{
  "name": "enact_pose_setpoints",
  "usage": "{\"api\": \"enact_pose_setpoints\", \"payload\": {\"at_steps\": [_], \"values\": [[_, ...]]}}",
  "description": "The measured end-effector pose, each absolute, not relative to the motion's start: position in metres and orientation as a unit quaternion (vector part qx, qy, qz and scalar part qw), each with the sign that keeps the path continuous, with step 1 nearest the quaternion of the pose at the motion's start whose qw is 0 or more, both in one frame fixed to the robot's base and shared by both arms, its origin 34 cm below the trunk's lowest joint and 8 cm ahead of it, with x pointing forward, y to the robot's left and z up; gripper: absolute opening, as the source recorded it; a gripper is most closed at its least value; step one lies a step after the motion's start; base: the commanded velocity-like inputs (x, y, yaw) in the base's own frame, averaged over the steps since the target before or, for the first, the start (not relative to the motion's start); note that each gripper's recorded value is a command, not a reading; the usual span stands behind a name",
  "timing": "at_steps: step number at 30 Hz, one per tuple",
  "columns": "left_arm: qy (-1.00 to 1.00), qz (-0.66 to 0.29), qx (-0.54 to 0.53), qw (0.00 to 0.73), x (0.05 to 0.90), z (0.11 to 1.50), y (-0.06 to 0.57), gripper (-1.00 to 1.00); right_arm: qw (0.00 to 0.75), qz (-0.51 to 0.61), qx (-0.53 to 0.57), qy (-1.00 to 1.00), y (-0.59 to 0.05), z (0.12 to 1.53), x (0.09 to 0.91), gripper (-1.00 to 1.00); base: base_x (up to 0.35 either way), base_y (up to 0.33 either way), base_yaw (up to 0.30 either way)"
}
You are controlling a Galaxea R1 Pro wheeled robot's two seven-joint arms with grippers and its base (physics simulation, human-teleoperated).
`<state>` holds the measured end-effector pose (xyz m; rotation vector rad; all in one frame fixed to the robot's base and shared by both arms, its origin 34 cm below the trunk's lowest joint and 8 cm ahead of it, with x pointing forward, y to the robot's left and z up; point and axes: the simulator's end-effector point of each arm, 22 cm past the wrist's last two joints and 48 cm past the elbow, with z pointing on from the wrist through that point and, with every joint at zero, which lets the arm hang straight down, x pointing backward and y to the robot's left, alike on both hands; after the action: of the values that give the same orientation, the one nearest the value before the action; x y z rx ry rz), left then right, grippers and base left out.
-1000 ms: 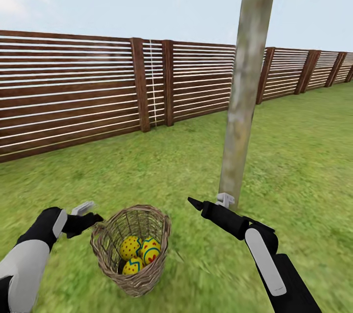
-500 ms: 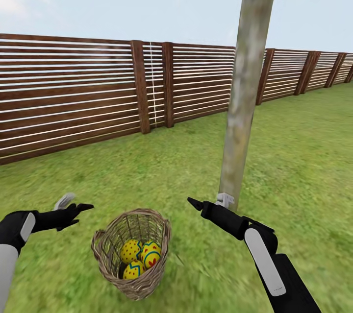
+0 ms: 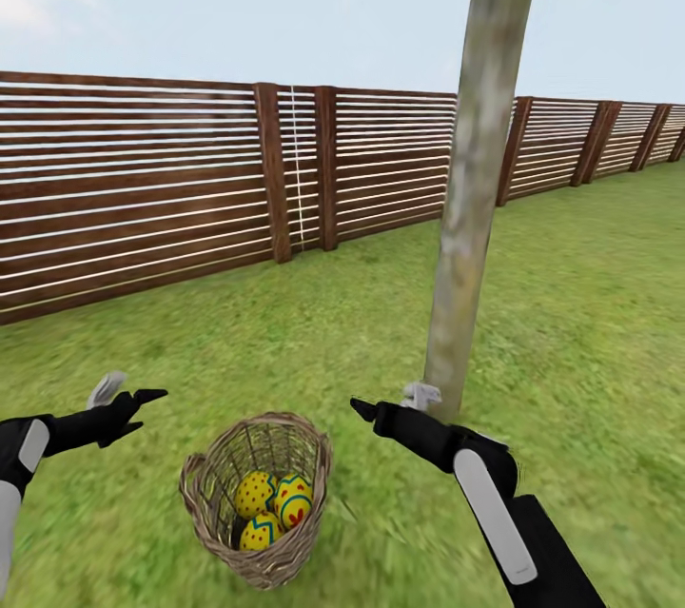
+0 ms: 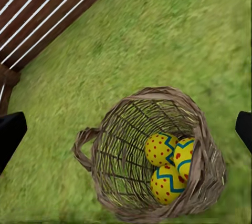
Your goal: Take the three Easter eggs out of the wicker basket on the lawn in the garden, then place them on the lawn next to a single tree (choose any tree) so that all three eggs are next to the same tree and none are left in the basket.
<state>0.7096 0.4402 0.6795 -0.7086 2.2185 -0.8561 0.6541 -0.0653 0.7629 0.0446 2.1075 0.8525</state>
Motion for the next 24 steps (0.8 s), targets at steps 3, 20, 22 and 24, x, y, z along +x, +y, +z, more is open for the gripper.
{"api": "enact_pose_setpoints", "payload": {"at_steps": [3, 20, 22, 24], "values": [[0.845, -0.327, -0.271, 0.325, 0.710, 0.686, 0.441, 1.00, 0.402, 0.305, 0.007, 0.864, -0.058, 0.753, 0.647, 1.00, 0.000, 0.000, 0.000], [0.845, -0.327, -0.271, 0.326, 0.713, 0.700, 0.440, 1.00, 0.343, 0.285, -0.030, 0.895, -0.002, 0.759, 0.618, 1.00, 0.000, 0.000, 0.000], [0.845, -0.326, -0.271, 0.326, 0.712, 0.700, 0.440, 1.00, 0.344, 0.286, -0.029, 0.894, -0.003, 0.759, 0.619, 1.00, -0.009, 0.009, 0.000], [0.845, -0.325, -0.271, 0.326, 0.712, 0.699, 0.440, 1.00, 0.344, 0.285, -0.028, 0.894, -0.003, 0.759, 0.619, 1.00, -0.069, 0.096, 0.023]]}}
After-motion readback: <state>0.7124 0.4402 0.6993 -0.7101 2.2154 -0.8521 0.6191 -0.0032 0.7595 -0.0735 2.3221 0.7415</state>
